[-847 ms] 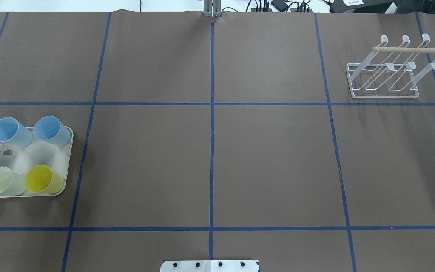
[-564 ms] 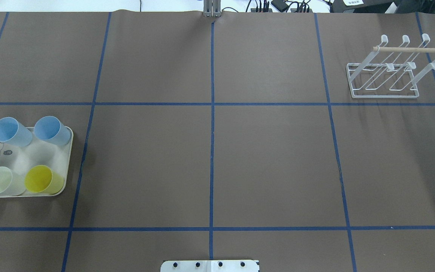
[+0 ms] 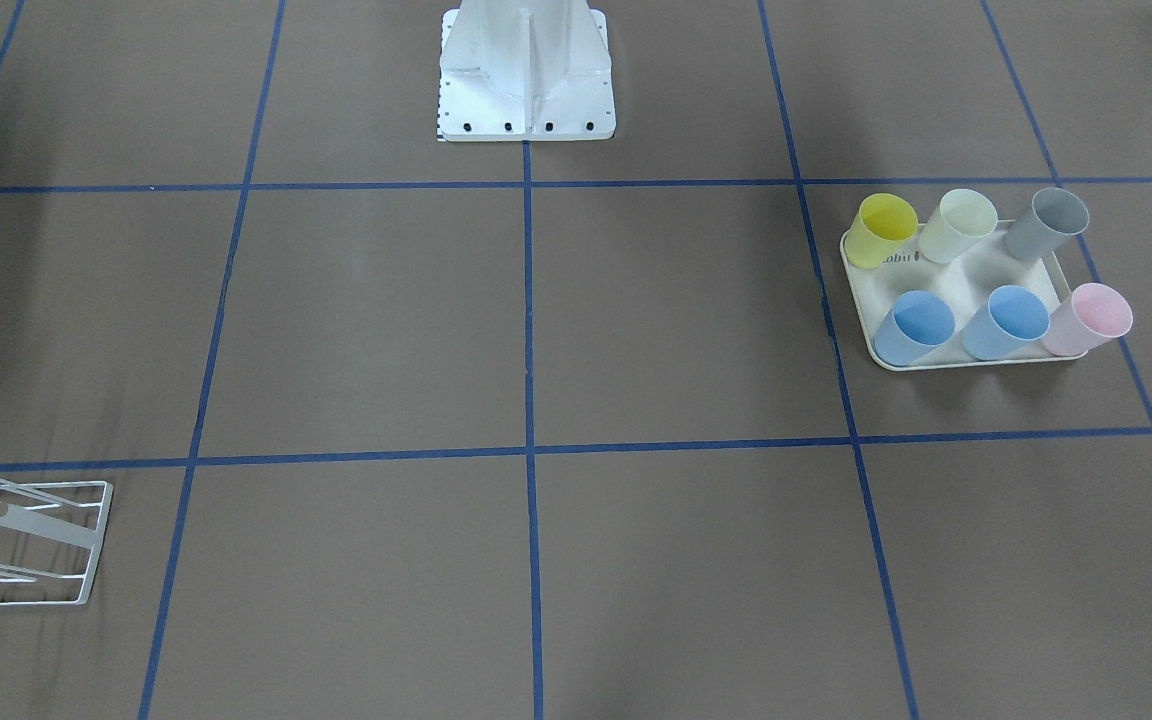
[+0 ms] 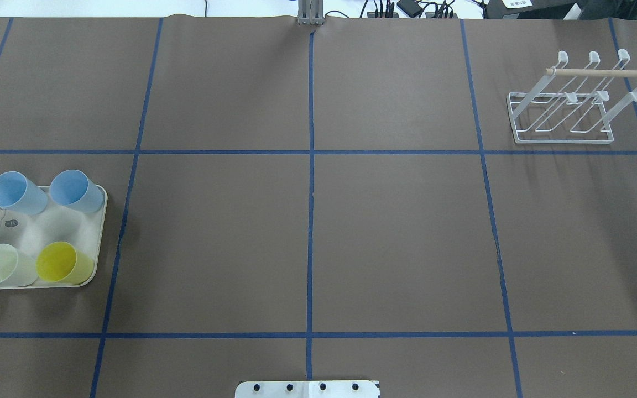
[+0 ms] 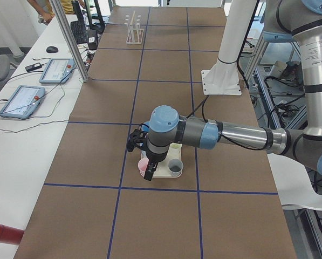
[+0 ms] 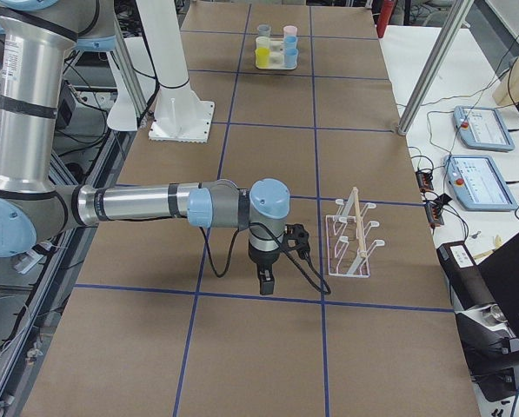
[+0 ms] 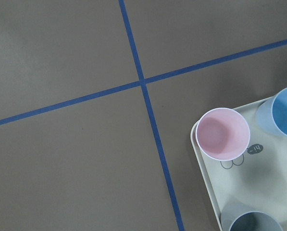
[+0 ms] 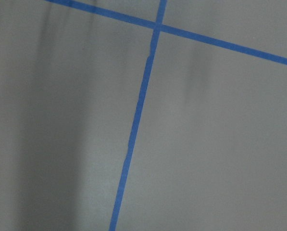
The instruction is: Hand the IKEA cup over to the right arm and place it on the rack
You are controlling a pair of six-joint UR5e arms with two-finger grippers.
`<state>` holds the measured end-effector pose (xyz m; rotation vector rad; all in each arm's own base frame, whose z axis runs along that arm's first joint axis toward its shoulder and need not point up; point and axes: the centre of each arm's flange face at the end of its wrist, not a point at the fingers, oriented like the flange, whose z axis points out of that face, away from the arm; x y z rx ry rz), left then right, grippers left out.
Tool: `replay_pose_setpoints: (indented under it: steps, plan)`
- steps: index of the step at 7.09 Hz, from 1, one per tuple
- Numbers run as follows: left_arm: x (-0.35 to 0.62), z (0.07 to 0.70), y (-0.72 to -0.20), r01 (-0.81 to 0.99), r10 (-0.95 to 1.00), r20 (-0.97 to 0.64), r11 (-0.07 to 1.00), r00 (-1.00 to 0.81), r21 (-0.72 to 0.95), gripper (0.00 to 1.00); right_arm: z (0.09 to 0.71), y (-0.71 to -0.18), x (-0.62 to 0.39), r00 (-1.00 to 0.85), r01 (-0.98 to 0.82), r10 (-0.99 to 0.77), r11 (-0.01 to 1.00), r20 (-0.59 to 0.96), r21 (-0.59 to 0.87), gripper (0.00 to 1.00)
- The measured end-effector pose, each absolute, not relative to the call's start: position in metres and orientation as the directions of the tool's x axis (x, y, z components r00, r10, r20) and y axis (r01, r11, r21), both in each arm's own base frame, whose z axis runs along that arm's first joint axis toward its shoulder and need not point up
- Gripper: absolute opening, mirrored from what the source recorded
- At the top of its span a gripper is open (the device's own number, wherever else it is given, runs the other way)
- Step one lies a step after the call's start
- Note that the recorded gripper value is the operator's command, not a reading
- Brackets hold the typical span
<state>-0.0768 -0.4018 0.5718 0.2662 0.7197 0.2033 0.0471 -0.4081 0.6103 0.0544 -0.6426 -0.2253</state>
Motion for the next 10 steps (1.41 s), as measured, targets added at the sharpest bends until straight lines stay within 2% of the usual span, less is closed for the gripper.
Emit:
replay_pose_setpoints:
  steps: [3,6,10]
  plan:
    - [-0.076,0.543,-0.419,-0.092,0.316,-0.599,0.922,0.736,0.375,1.00,0.571,-0.410,0.047,0.774,0.193,-0.279,0.959,0.568,0.209,1.00]
    - [-0.077,0.503,-0.451,-0.093,0.446,-0.499,0.807,0.743,0.583,1.00,0.522,-0.430,0.045,0.770,0.188,-0.348,0.925,0.535,0.331,1.00]
    - [-0.075,0.517,-0.467,-0.096,0.538,-0.410,0.682,0.737,0.725,1.00,0.500,-0.438,0.041,0.745,0.153,-0.360,0.912,0.561,0.382,0.99]
